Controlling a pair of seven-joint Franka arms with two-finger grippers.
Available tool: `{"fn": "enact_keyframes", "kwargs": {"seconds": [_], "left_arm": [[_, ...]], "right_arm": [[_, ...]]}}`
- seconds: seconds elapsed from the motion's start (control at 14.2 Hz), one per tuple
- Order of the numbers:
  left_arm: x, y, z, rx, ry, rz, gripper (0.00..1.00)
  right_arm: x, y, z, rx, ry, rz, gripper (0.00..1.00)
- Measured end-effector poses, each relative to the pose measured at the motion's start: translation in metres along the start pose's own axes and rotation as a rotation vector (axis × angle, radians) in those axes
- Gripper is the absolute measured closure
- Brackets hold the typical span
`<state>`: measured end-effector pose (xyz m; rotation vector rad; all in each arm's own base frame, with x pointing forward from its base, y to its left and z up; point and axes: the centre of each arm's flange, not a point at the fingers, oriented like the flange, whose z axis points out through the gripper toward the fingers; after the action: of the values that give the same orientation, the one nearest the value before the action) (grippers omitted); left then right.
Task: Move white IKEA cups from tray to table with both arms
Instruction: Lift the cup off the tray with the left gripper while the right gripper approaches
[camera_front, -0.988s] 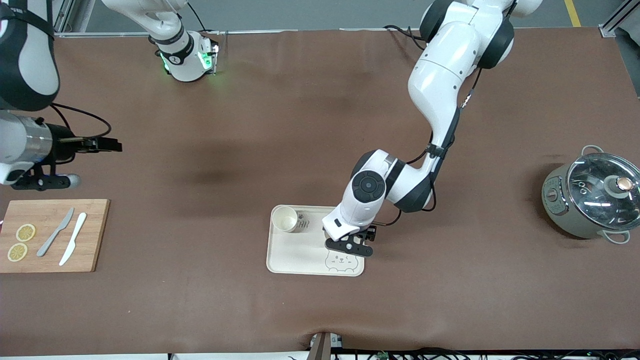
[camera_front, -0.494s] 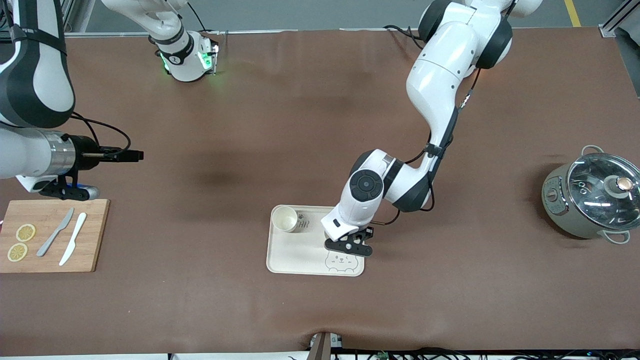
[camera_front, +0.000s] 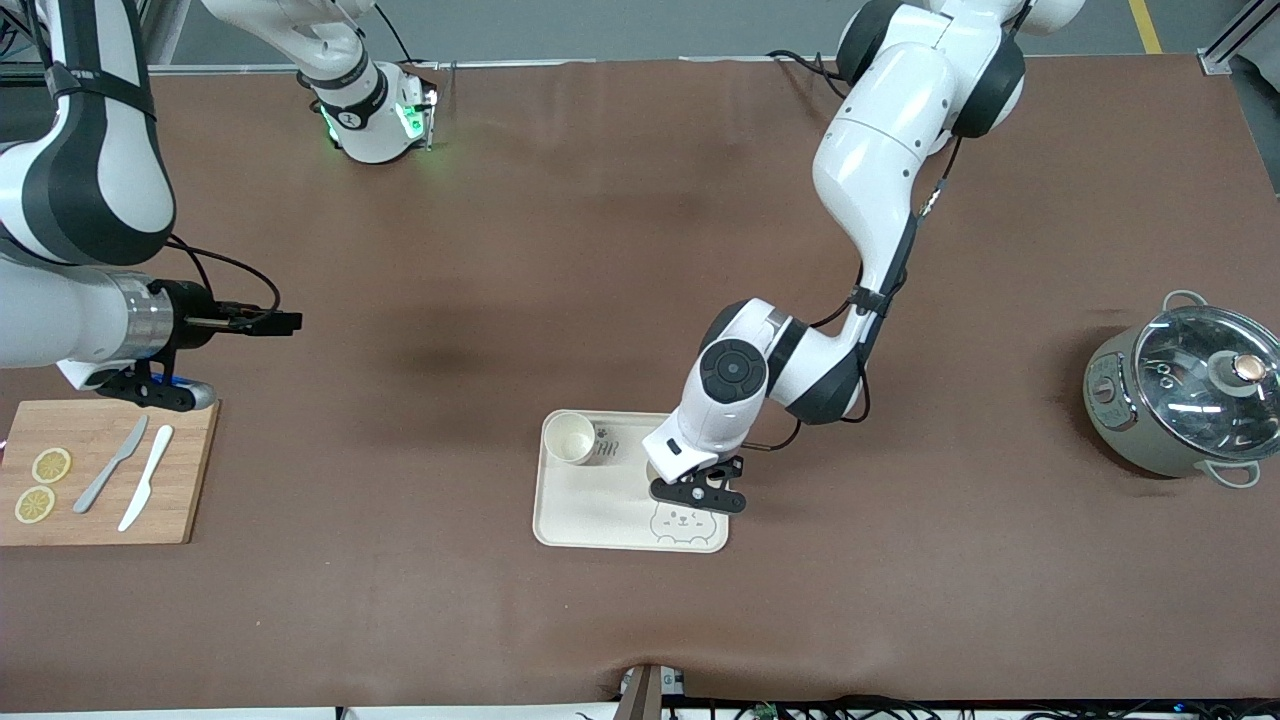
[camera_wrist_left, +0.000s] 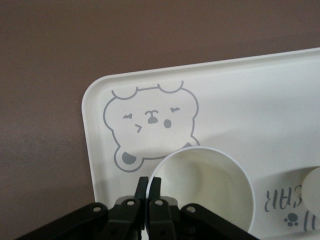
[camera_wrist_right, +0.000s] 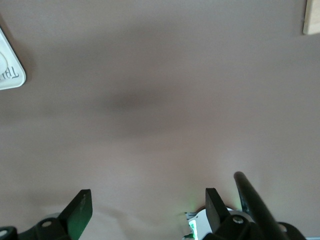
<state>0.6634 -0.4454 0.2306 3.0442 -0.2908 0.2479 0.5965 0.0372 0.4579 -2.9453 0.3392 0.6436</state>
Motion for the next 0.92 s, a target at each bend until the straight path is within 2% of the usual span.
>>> {"fn": "enact_keyframes", "kwargs": {"seconds": [0.28,0.63,0.92], "left_arm": [[0.015,-0.013,-0.028,-0.011,0.024,-0.029,0.96],[0.022,-0.048,-0.073,-0.008,0.015,-0.063,0.96],[0.010,-0.094,-0.108,-0.020,0.023,-0.026,0.96]], "right_arm": [[0.004,-0.029,0.017,-0.021,0.000,0.067,0.00],[0.021,-0.036,0.029,-0.012,0.031,0.101,0.00],[0.017,-0.069,0.035,0.034,0.045,0.182,0.00]]}}
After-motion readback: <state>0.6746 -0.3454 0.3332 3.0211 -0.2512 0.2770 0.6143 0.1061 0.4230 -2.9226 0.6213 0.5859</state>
